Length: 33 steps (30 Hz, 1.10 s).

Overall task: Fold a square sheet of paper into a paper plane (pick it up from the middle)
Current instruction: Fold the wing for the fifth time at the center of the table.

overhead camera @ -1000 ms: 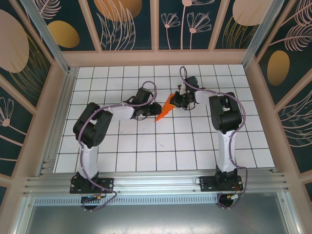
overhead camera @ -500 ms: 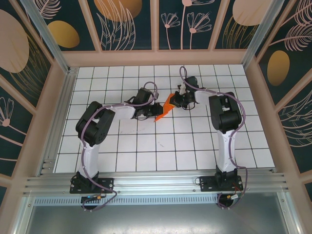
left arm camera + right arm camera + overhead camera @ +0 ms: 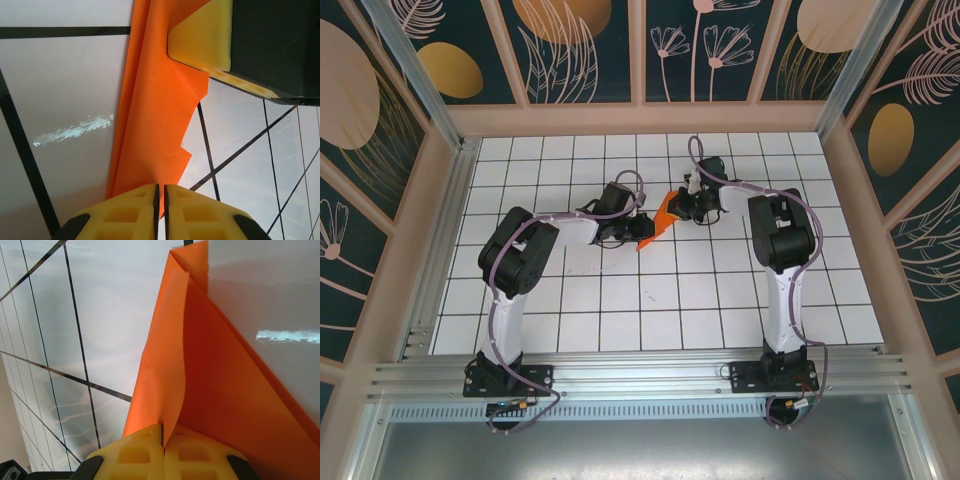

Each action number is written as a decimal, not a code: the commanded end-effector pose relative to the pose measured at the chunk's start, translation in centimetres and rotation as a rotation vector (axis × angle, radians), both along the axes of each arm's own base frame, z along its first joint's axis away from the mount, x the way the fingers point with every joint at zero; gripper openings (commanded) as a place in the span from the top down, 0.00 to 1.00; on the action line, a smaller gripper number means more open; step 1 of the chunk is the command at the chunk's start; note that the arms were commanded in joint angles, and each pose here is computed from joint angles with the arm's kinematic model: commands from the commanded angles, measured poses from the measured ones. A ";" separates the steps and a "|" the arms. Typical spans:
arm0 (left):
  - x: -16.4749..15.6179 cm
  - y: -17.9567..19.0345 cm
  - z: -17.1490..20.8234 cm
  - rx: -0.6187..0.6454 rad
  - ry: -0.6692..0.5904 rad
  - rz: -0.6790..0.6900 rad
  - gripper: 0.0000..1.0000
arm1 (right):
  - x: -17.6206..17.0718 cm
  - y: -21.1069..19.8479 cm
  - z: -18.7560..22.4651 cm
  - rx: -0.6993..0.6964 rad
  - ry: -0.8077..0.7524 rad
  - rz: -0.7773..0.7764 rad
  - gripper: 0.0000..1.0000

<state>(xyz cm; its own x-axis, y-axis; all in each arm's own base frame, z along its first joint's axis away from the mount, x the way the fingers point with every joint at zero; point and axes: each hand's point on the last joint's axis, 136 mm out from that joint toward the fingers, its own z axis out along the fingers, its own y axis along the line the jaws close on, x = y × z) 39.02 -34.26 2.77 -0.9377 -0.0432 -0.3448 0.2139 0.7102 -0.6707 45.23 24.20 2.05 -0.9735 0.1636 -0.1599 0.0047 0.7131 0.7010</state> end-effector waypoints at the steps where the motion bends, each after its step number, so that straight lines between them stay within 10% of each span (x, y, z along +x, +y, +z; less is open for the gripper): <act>1: -1.4 0.6 -1.4 0.003 0.072 0.012 0.86 | -0.8 -0.9 -3.0 -0.054 0.078 -0.015 0.97; 33: -9.4 2.5 -2.0 0.101 0.145 -0.128 0.84 | -0.8 -1.0 -4.2 -0.065 0.123 -0.047 0.98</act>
